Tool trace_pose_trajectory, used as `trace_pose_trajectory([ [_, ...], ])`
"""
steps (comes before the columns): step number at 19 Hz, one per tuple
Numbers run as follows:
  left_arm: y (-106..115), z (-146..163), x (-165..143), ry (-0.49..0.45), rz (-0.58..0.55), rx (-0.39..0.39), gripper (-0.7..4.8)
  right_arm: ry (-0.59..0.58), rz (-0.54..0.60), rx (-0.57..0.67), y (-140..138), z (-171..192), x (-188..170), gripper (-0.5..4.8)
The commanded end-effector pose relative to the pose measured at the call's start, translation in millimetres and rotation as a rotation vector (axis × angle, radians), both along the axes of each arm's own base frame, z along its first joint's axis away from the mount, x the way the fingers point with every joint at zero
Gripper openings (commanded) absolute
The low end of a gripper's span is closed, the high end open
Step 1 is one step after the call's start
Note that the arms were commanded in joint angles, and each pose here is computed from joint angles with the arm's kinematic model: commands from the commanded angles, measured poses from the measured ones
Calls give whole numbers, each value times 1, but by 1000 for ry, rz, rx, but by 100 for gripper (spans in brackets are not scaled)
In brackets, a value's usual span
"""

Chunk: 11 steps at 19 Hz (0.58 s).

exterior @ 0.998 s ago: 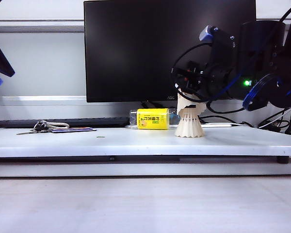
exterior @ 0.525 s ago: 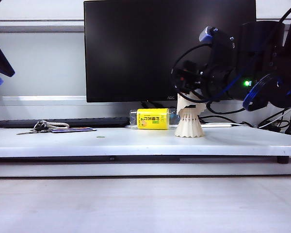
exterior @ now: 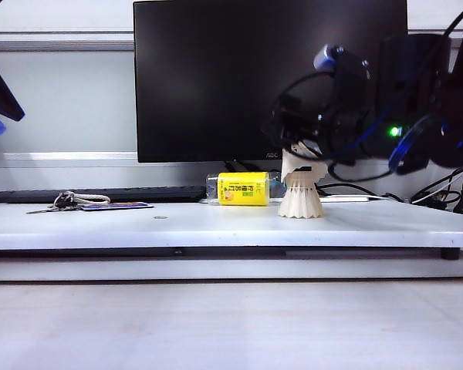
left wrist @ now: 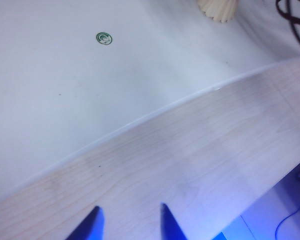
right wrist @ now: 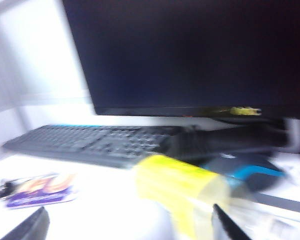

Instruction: Stack the badminton balls on the table vertically.

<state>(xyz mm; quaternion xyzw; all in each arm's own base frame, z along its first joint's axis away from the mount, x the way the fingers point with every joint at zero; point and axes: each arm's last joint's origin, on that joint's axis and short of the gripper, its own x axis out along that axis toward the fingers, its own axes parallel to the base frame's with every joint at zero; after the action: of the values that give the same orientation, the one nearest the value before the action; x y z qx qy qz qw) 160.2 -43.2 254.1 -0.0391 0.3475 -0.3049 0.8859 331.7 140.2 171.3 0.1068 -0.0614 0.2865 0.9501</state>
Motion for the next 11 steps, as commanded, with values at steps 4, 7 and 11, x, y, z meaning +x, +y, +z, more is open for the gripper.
trace_pose_trajectory([
  [4,0,2,1,-25,-5,-8,157,308,26,-264,2,62,3,433],
  [7,0,2,1,-27,-5,-9,158,396,41,-298,7,97,14,432],
  [11,-1,3,1,-25,-22,-23,158,469,36,-324,9,127,20,398],
])
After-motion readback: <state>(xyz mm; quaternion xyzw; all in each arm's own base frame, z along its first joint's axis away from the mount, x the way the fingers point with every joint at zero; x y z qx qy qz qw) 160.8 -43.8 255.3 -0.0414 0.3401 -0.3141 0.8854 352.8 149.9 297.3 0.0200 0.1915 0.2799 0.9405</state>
